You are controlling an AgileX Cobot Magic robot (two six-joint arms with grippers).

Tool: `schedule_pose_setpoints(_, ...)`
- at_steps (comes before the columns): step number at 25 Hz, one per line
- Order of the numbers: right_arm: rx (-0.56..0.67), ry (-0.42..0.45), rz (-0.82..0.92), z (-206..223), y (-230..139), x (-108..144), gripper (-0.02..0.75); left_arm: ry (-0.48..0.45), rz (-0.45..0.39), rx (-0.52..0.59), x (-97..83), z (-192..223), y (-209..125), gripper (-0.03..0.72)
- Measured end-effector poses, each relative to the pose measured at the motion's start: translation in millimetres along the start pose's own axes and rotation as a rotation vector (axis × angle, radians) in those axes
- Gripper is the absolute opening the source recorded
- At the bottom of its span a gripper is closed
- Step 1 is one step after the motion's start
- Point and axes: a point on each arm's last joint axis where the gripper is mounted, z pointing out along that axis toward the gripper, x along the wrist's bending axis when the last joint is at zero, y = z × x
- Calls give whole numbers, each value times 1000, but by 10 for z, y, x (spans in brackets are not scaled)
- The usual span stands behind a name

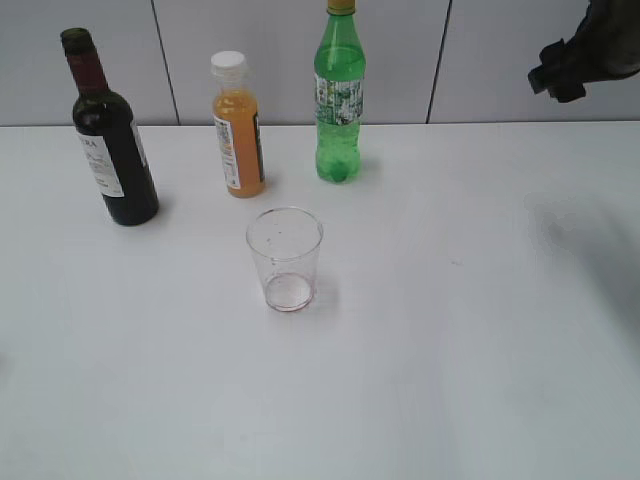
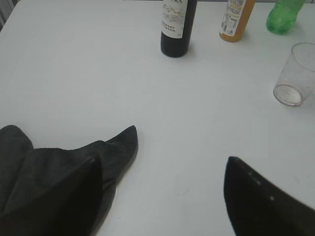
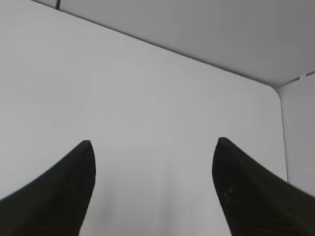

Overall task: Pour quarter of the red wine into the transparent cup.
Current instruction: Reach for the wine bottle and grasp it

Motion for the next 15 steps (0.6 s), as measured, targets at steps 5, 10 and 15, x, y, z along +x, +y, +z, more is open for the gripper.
schedule_pose_setpoints(5, 173, 126, 106, -209, 178, -179, 593, 0, 0, 0, 0, 0, 0, 585)
schedule_pose_setpoints(10, 377, 234, 188, -417, 153, -467, 593, 0, 0, 0, 0, 0, 0, 585)
schedule_pose_setpoints(15, 448, 290, 301, -601, -6, -755, 593, 0, 0, 0, 0, 0, 0, 585)
